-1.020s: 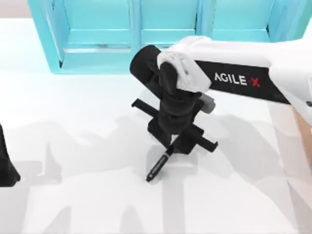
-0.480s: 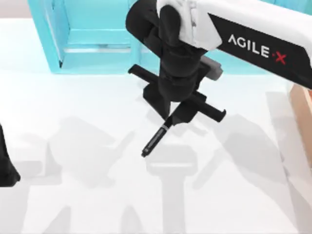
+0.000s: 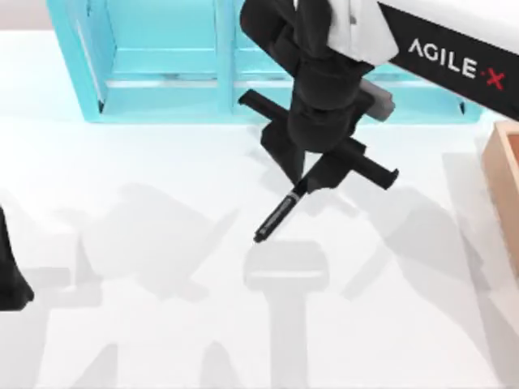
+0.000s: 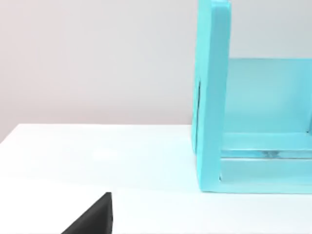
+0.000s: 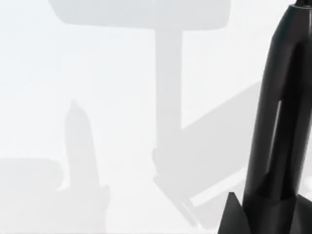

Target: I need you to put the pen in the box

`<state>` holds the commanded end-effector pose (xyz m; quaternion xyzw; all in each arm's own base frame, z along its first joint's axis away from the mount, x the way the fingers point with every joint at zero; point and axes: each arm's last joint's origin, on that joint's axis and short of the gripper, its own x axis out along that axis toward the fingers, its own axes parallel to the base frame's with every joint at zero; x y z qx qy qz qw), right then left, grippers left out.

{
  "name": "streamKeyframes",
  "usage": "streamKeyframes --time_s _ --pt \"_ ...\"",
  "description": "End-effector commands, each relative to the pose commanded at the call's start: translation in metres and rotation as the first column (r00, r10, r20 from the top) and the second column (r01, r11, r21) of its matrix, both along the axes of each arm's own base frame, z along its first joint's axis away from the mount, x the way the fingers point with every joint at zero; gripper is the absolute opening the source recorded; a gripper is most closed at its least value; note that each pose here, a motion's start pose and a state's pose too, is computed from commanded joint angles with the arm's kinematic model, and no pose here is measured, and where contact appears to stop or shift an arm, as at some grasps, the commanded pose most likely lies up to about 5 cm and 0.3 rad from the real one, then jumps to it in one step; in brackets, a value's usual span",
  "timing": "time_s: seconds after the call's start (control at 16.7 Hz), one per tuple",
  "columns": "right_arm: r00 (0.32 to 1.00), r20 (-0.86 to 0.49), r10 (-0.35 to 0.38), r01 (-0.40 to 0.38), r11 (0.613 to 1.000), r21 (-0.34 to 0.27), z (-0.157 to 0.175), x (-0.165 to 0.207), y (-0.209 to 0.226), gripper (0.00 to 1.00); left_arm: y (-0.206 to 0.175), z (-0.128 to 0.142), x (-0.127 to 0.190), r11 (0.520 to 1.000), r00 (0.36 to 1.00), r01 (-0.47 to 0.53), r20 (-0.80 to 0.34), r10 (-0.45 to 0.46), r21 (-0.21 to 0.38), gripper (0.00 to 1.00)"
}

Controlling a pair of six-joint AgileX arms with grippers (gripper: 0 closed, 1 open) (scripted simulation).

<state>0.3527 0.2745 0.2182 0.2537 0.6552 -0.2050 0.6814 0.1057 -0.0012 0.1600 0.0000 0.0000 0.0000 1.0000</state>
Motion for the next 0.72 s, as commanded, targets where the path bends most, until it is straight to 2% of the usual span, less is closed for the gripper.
streamKeyframes --time_s 0.18,0.36,0.54,0.72 --pt "0.993 -0.006 -0.114 0.114 0.993 0.007 0.005 0.028 -0.061 0.00 0.000 0.000 0.000 1.000 1.000 0.000 0.000 0.000 0.000 1.00" --pt "0.962 -0.023 -0.270 0.271 0.963 0.009 0.009 0.049 -0.149 0.00 0.000 0.000 0.000 1.000 1.000 0.000 0.000 0.000 0.000 1.00" --pt "0.890 -0.044 -0.454 0.454 0.891 0.010 0.011 0.048 -0.255 0.00 0.000 0.000 0.000 1.000 1.000 0.000 0.000 0.000 0.000 1.00" --pt "0.784 -0.054 -0.619 0.620 0.784 0.018 0.014 0.020 -0.352 0.00 0.000 0.000 0.000 1.000 1.000 0.000 0.000 0.000 0.000 1.00"
